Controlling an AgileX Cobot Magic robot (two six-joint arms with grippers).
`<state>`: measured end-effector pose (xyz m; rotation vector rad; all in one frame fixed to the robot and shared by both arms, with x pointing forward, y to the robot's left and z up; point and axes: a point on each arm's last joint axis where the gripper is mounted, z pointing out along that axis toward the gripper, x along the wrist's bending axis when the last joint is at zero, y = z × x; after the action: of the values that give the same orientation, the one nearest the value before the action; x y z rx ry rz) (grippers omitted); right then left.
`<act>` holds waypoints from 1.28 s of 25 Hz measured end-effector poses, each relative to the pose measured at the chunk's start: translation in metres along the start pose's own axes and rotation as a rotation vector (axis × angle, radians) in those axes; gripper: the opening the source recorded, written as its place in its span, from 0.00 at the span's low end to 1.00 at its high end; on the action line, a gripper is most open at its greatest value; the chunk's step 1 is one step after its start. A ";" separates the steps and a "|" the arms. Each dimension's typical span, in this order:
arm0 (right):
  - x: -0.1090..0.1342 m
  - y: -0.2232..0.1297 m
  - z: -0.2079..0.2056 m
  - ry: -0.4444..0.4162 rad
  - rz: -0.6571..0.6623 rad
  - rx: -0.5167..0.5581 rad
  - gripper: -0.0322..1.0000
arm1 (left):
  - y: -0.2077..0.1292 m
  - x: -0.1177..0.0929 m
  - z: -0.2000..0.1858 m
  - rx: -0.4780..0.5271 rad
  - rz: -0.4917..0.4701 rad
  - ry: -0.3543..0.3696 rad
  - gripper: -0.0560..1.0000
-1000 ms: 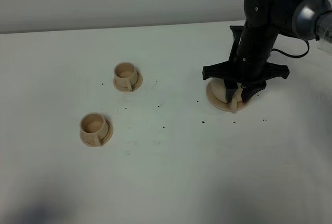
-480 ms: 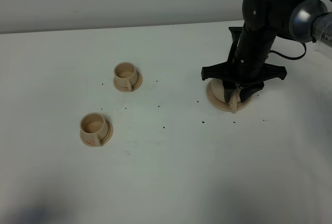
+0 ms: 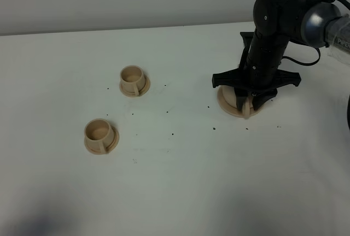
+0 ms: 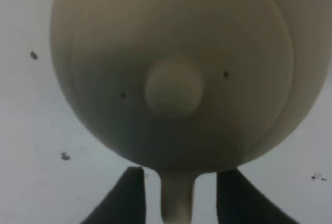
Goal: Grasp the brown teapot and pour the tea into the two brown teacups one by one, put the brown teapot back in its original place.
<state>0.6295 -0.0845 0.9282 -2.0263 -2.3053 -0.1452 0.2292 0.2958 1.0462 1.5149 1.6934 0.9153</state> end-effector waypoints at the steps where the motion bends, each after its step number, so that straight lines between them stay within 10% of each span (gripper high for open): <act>1: 0.000 0.000 0.000 -0.001 0.000 0.000 0.37 | 0.000 0.000 0.000 0.000 0.000 0.001 0.32; 15: -0.001 0.000 0.000 -0.016 -0.024 -0.005 0.16 | 0.000 0.000 0.000 0.000 0.000 0.001 0.32; 32: -0.001 0.000 0.000 -0.024 -0.076 0.002 0.16 | 0.000 0.000 0.000 0.000 0.000 0.001 0.32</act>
<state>0.6293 -0.0858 0.9284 -1.9509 -2.3970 -0.1235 0.2292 0.2959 1.0462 1.5151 1.6938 0.9164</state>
